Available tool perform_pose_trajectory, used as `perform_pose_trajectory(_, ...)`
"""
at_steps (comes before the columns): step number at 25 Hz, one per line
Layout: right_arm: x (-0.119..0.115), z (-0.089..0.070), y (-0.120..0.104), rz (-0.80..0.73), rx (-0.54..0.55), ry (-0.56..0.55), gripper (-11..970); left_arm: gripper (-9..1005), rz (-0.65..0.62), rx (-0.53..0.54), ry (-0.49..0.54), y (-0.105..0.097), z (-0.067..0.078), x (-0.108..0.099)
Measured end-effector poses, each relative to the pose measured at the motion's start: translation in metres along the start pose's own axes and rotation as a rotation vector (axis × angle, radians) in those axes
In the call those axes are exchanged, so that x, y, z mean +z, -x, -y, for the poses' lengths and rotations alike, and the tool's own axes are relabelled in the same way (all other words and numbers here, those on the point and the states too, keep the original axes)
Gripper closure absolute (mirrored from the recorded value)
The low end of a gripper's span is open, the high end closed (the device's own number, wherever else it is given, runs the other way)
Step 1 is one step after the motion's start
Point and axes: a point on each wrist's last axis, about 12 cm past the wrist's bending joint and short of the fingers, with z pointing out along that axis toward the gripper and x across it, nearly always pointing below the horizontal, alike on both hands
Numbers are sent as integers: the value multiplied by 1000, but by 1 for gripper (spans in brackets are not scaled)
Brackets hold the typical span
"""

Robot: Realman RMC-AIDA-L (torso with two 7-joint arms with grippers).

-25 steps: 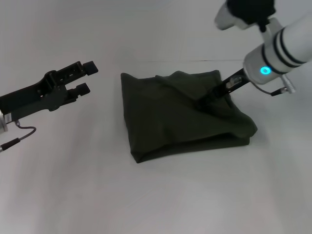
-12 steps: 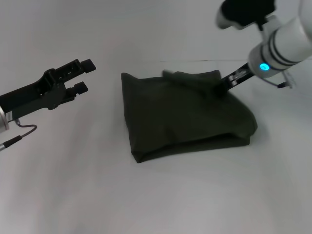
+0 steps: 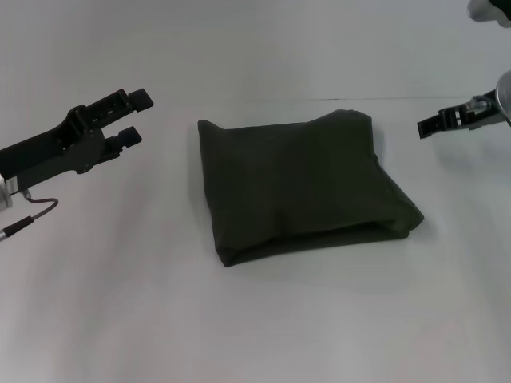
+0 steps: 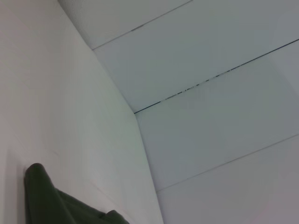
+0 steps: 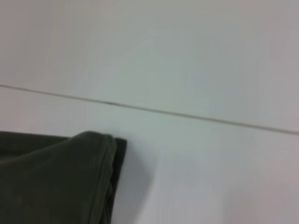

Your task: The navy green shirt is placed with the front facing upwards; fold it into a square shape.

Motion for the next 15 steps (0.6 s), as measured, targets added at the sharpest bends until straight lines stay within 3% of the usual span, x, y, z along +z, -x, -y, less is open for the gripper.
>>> perform_pose_trajectory(4,-1,-2,-6,-17,30,98,93,96,5,-1,-4,1,1,0)
perform_pose_trajectory(9,-4,-13,-15,-32,89,308,94,95,11,-2,-12,1,1,0)
perform_pose_trajectory(15,-7,-18,-28,-124,126,412,95,95,15,-2,-16,0,1,1)
